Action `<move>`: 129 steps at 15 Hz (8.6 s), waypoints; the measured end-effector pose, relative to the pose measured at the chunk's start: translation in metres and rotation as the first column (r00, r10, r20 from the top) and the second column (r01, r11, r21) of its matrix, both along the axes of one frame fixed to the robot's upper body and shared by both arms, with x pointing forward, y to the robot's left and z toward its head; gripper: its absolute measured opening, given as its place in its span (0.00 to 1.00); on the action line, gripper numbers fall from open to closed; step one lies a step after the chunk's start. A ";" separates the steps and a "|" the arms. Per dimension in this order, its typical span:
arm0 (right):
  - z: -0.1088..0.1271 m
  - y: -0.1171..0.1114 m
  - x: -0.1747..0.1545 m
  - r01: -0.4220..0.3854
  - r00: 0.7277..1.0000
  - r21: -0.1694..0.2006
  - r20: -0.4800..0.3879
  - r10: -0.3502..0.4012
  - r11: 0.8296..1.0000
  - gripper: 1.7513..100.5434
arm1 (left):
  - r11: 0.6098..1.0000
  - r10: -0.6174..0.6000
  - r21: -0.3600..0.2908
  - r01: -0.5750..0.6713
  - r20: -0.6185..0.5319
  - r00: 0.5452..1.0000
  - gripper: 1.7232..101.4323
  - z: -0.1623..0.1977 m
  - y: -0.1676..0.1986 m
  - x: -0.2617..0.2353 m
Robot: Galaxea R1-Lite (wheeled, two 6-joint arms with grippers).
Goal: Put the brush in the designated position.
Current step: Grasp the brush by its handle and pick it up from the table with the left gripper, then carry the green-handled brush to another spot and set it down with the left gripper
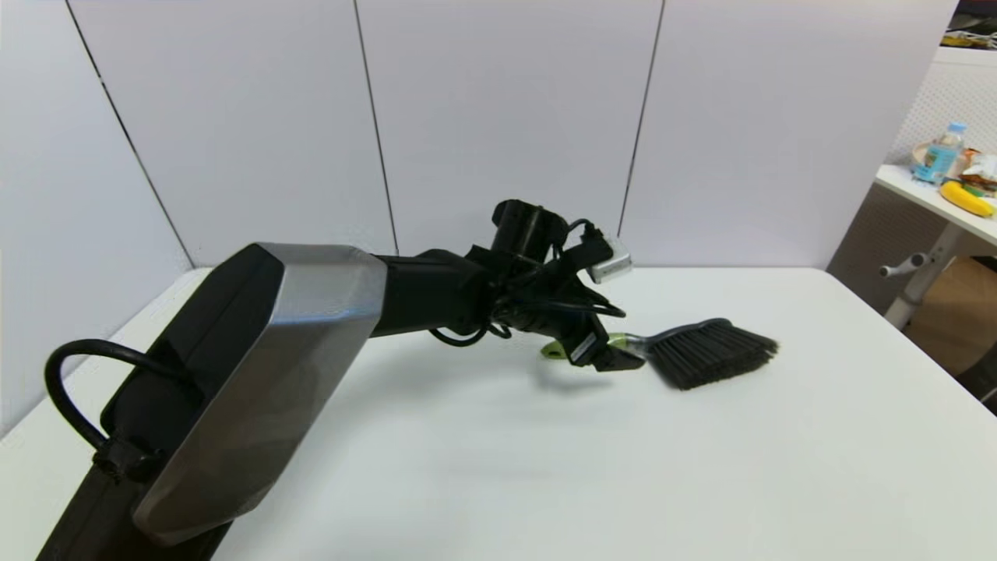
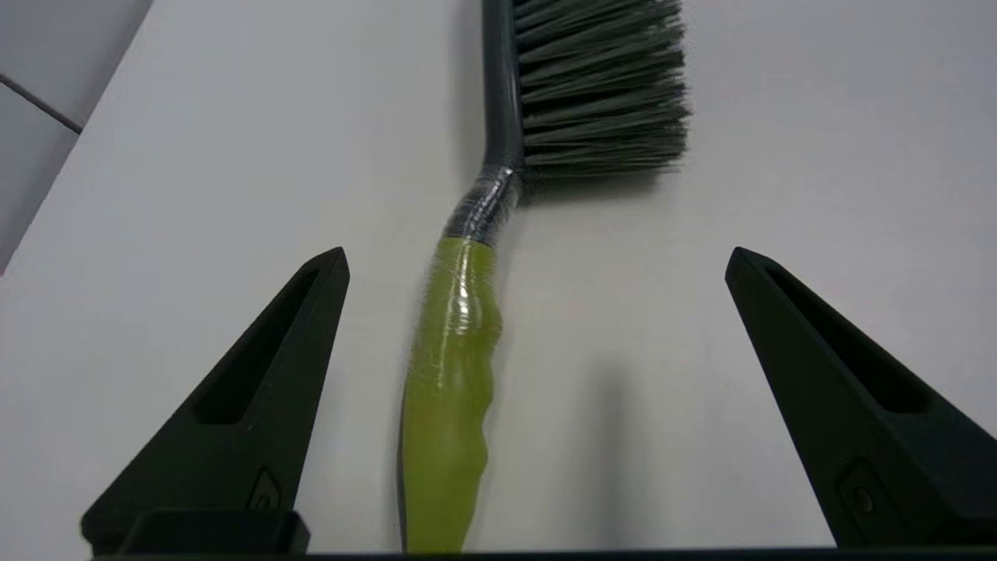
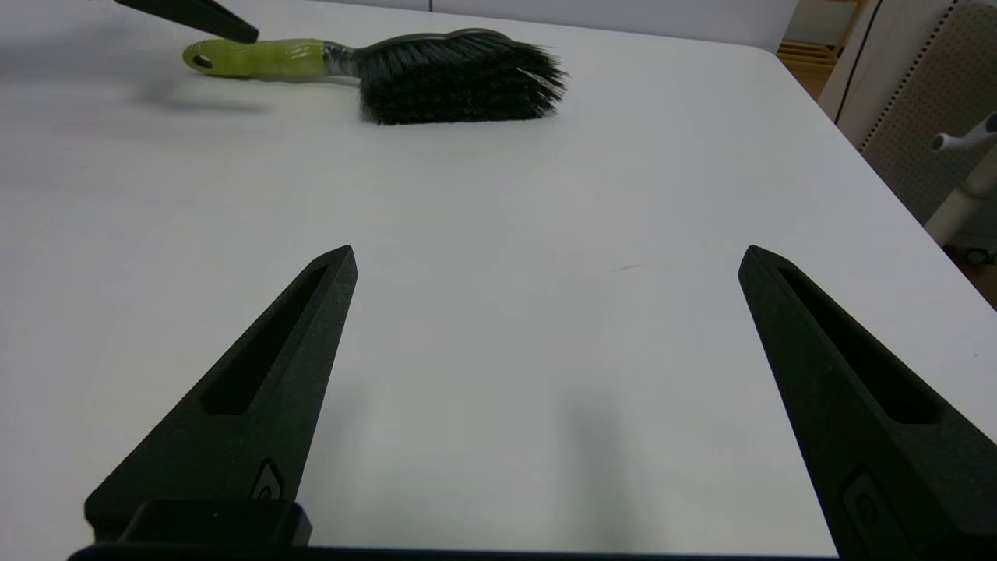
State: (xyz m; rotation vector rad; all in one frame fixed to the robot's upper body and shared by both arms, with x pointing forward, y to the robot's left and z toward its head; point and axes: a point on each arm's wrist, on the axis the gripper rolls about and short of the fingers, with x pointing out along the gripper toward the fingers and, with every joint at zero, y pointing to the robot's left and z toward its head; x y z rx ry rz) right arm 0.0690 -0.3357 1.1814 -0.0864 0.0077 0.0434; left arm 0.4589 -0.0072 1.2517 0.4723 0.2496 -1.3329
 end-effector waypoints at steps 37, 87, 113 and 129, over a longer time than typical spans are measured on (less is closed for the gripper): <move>0.000 0.000 0.000 -0.001 1.000 0.000 0.000 0.001 1.000 0.96 | 0.990 -0.009 -0.138 -0.022 -0.217 0.976 0.96 -0.072 0.005 0.043; 0.000 0.000 0.000 -0.001 1.000 0.000 0.000 0.001 1.000 0.96 | 0.966 0.172 -0.199 -0.168 0.001 0.985 0.28 0.061 0.079 0.041; 0.000 0.000 0.000 -0.001 1.000 0.000 0.000 0.001 1.000 0.96 | 0.252 0.965 0.170 -0.953 0.034 0.262 0.28 0.166 0.399 -0.136; 0.000 0.000 0.000 -0.001 1.000 0.000 0.000 0.001 1.000 0.96 | 0.284 0.959 0.032 -0.958 0.001 0.284 0.28 0.020 0.408 -0.148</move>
